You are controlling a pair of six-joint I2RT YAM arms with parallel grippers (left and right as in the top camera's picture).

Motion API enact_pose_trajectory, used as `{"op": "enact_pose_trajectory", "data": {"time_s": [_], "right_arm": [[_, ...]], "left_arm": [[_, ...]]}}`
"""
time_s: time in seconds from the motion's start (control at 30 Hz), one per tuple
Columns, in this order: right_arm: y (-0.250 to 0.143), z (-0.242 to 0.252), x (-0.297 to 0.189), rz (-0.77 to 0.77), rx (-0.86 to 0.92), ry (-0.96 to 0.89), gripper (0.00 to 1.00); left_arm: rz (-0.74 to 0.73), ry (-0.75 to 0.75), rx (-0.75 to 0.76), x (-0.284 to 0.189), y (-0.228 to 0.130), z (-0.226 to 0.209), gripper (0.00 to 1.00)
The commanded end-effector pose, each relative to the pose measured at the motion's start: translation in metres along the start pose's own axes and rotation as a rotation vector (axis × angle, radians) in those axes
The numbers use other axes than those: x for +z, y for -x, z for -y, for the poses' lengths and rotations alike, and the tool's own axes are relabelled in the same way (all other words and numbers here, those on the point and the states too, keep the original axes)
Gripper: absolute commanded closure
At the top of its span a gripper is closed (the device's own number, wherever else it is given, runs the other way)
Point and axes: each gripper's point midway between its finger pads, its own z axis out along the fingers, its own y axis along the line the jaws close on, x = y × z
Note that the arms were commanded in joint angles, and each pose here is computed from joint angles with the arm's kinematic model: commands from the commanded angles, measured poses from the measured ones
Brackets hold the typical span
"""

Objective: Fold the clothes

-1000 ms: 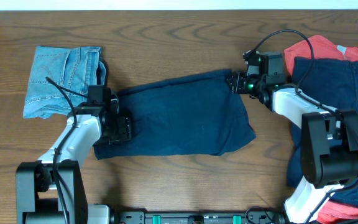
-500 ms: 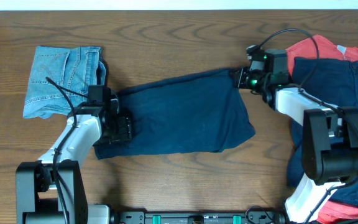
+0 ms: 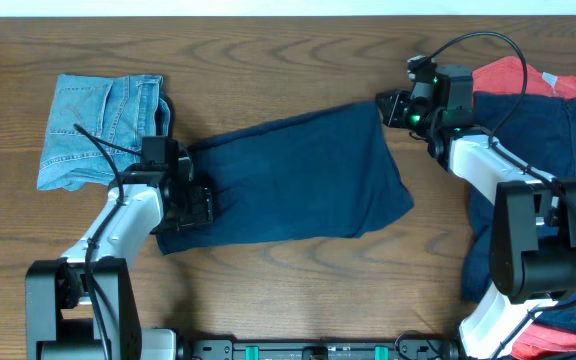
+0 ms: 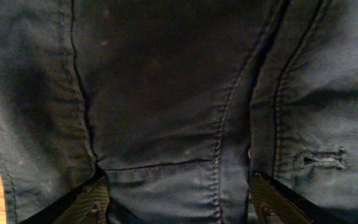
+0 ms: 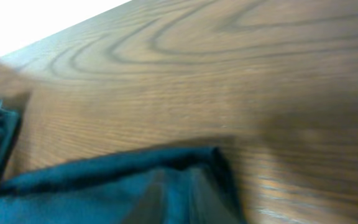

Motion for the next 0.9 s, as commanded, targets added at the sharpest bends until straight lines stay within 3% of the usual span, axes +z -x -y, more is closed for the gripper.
{"op": "enact_pose_trajectory", "data": {"time_s": [0.0,0.07,0.13,0.27,0.47,0.6,0.77,0.87], "right_arm": [[0.007,0.011,0.004,0.026,-0.007,-0.056,0.39],[0.002,0.014,0.005,0.010,-0.011,-0.062,0.25],[-0.003,0.017,0.004,-0.013,-0.035,-0.066,0.25],[-0.020,0.017,-0.009,-0.113,-0.068,-0.043,0.41],[-0.069,0.030,-0.042,-0.342,-0.006,-0.110,0.51],[-0.105,0.033,-0.052,-0.489,-0.010,-0.122,0.48],[-0.116,0.025,-0.052,-0.527,-0.024,-0.112,0.55],[-0.118,0.021,-0.050,-0.534,-0.031,-0.107,0.74]], "left_arm": [[0.028,0.015,-0.001,-0.006,0.009,-0.003,0.26],[0.028,0.015,-0.001,-0.006,0.009,-0.003,0.26],[0.028,0.015,-0.001,-0.006,0.009,-0.003,0.26],[0.028,0.015,-0.001,-0.006,0.009,-0.003,0.26],[0.028,0.015,-0.001,-0.006,0.009,-0.003,0.26],[0.031,0.015,-0.001,-0.006,0.010,-0.003,0.26],[0.036,0.014,0.000,-0.006,0.011,-0.002,0.25],[0.036,0.014,0.000,-0.006,0.011,-0.002,0.25]]}}
